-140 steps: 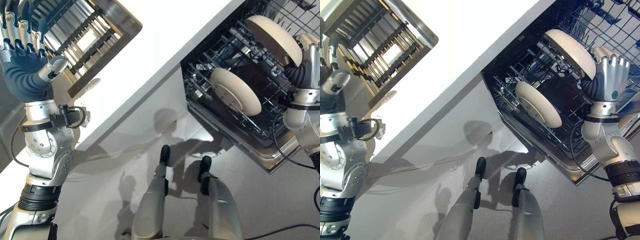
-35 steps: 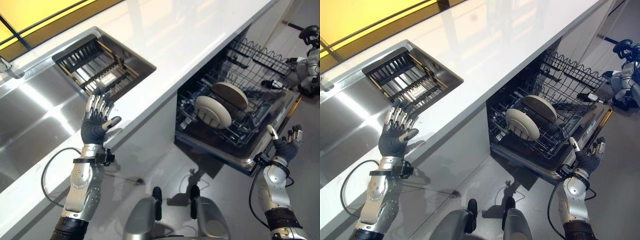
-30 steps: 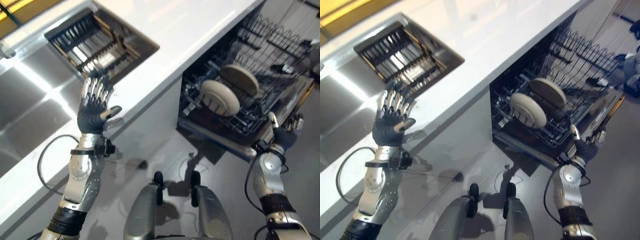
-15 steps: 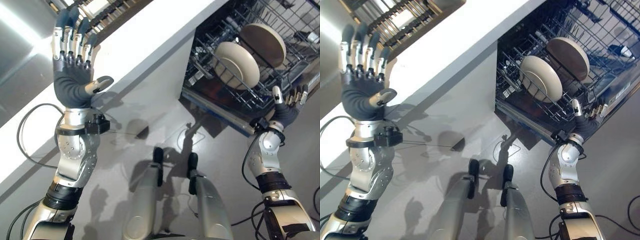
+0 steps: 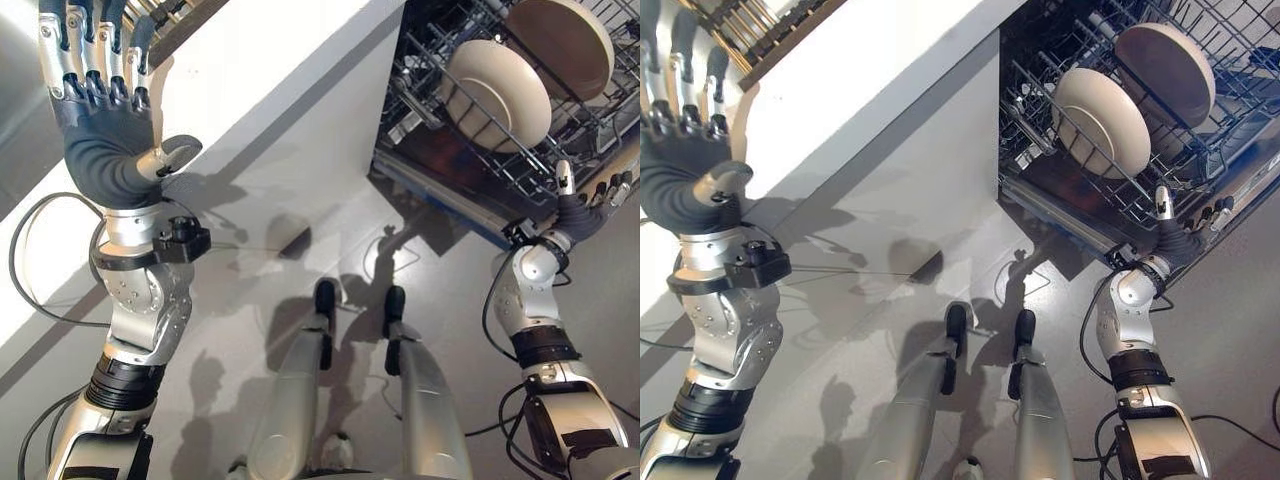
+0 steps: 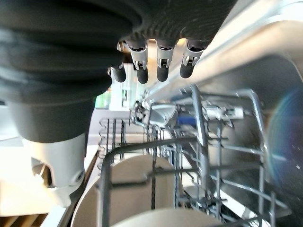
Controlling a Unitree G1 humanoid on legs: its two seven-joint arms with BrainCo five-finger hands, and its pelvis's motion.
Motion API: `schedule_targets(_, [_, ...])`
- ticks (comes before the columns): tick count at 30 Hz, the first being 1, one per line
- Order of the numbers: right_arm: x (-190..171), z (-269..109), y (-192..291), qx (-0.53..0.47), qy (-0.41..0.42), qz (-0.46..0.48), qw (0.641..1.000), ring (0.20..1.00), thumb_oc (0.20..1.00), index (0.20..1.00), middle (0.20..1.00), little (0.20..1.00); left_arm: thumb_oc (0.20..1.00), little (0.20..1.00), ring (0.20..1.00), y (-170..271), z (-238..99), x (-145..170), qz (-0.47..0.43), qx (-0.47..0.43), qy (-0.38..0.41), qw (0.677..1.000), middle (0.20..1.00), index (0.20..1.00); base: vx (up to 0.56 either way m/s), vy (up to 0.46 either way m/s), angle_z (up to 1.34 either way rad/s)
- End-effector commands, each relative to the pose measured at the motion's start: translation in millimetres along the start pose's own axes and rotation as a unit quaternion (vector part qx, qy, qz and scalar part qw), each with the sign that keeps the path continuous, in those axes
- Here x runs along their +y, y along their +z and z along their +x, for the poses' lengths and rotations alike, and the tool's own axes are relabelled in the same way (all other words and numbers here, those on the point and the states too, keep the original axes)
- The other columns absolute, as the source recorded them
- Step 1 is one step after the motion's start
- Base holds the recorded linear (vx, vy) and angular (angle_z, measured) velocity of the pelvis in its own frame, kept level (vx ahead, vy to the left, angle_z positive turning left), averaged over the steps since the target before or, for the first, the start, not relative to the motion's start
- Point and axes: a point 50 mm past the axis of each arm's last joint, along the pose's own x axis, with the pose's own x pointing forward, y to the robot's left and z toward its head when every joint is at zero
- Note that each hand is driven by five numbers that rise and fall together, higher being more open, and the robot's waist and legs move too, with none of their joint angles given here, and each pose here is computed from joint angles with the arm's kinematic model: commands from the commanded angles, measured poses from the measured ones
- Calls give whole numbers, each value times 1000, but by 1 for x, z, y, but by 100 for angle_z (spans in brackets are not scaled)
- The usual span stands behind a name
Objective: Pick up plates and place into dishwasher.
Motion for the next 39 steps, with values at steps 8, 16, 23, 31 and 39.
schedule_targets(8, [18,2,40,-47,62,106,991,1000,1000,1000,1000,1000,1000,1000,1000,-58,-71,21,30,218,111,969,1000,1000,16,30,1])
schedule_targets(16, [41,-20,56,-76,110,133,982,1000,1000,1000,1000,1000,1000,1000,1000,-60,-73,14,22,218,118,968,1000,1000,13,51,2])
schedule_targets(23, [59,-35,65,-96,148,139,974,1000,1000,1000,1000,1000,1000,1000,1000,-61,-72,11,16,219,122,968,1000,1000,17,38,3])
schedule_targets(31, [90,-50,71,-110,228,110,961,1000,1000,1000,1000,1000,1000,1000,1000,-65,-70,4,2,225,120,967,1000,1000,18,40,2])
schedule_targets(39, [105,-48,70,-104,241,83,961,1000,1000,1000,1000,1000,1000,1000,1000,-66,-68,6,-9,228,123,966,1000,1000,22,48,12])
